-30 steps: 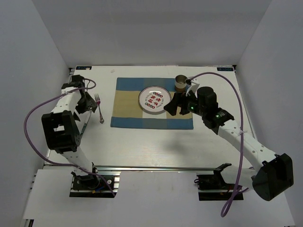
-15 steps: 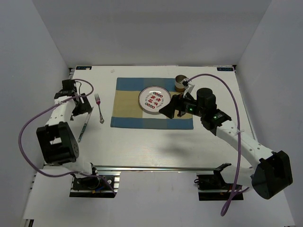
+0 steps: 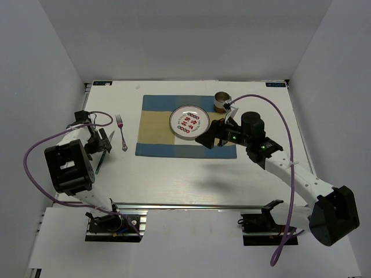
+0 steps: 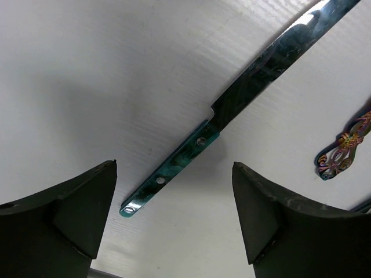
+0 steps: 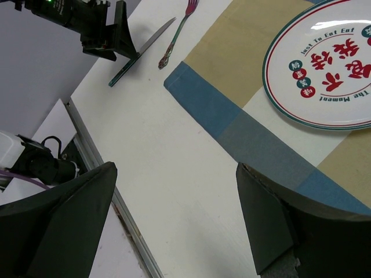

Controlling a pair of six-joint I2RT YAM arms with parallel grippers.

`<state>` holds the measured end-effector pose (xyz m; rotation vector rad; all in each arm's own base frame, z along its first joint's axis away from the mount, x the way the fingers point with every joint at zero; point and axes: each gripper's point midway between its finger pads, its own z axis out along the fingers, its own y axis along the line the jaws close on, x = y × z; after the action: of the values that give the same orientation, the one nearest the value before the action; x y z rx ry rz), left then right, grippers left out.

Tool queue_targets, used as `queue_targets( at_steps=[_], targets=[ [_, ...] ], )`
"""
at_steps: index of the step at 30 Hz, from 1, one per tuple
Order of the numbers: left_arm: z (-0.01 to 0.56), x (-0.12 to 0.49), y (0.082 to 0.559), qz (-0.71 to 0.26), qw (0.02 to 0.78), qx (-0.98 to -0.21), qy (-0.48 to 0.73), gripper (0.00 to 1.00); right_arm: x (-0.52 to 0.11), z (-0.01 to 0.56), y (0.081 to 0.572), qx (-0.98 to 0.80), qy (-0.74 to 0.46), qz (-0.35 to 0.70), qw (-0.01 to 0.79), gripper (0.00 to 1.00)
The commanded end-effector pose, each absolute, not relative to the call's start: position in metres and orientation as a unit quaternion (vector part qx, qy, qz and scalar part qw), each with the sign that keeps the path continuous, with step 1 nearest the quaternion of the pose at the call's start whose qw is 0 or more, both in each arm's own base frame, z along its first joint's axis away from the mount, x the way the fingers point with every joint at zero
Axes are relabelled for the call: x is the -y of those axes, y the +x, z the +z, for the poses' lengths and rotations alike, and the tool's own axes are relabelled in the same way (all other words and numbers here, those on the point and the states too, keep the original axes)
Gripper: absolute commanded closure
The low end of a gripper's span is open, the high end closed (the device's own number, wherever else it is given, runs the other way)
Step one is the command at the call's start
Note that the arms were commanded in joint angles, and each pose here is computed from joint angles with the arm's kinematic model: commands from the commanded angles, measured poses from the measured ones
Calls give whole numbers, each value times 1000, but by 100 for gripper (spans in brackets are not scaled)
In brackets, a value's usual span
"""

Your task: Set the dinner table for one person

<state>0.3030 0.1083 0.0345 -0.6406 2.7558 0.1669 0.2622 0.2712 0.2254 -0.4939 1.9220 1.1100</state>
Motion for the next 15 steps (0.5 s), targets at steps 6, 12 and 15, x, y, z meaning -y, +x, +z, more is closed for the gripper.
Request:
queue_targets(
  at_steps=[6, 12, 15],
  targets=[
    [23, -105, 308, 41, 165, -960, -222, 16, -270, 243, 265, -744, -199, 448, 454, 11],
    [8, -105, 296, 52, 153, -959, -232, 32, -272, 241, 266, -745, -196, 450, 451, 11],
    [-2, -101, 291, 44, 150, -960, -234, 41, -271, 240, 266, -745, -192, 451, 453, 11]
  ],
)
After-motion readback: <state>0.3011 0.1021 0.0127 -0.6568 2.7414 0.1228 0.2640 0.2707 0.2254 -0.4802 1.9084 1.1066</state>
